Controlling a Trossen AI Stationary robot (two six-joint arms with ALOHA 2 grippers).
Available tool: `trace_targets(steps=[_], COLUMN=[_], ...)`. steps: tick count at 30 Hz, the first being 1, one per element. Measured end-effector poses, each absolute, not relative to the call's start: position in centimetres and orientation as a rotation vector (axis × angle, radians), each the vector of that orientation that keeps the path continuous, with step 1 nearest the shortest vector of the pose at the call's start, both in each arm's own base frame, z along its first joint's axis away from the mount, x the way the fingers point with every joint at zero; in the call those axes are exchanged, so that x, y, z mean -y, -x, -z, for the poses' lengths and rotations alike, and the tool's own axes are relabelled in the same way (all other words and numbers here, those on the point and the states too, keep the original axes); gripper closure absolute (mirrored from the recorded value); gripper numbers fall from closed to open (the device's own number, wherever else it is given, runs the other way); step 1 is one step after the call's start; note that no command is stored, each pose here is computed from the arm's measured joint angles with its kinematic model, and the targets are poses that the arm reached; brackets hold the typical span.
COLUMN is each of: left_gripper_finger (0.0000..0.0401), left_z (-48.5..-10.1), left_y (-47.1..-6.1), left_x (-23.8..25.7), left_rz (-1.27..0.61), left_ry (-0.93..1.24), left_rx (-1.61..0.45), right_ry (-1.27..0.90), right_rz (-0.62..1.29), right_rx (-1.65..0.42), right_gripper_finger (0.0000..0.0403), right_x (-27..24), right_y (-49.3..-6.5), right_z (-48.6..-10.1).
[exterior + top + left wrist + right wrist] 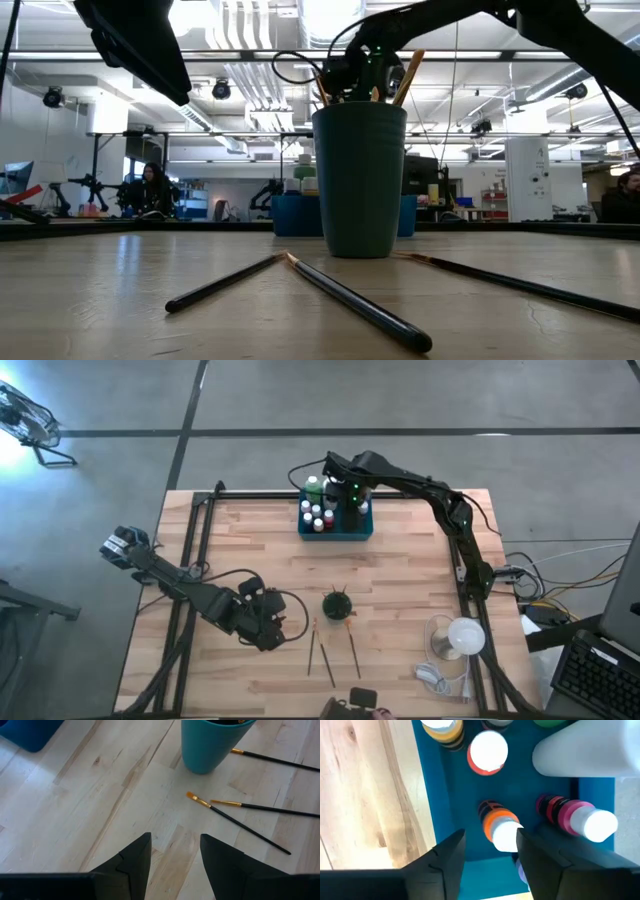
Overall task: Pick & Place Paint Supplies
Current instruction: Put the light orange paint bottle into the blue bin, then adjust the green cup
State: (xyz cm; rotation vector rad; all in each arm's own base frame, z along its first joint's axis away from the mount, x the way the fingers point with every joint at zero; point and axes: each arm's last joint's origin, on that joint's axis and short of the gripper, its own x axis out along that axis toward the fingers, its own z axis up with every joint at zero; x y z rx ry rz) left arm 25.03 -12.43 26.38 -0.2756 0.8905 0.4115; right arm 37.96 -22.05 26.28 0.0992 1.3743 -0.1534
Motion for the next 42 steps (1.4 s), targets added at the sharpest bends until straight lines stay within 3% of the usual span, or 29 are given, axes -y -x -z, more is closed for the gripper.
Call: trace_targets(steps=[13,21,28,35,42], left_gripper_finger=[0.0227,0.0227,0.0227,0.0227,0.0227], left_z=[-26.4,-26.3,-26.6,-25.9,-24.0], left_y=[-25.0,-25.0,-25.4,-26.8,-27.3], left_x=[12.4,12.5,12.8,12.1,12.2], left_rz=[-0.411,-0.358,-0.267,-0.353,-0.535], left_ry=[0.276,0.22,0.079,0.295,0.614], left_rx=[-0.891,-0.92,-0.895,-0.733,-0.639], right_ry=[-0.103,-0.004,0.001,0.014,-0.041], right_rz=[0.129,0.144,0.187,0.301,0.399], right_rx=[-1.414,-1.306,-1.199,-1.093,-1.031], right_gripper_finger=[0.0195,0.0205,0.0235,0.0252,0.0262], right_x=[20.8,17.2,12.1,7.1,5.5], right_y=[-37.6,-35.7,-30.9,-25.3,-20.1], right_z=[-27.8,-34.5,-40.8,-44.3,-45.0])
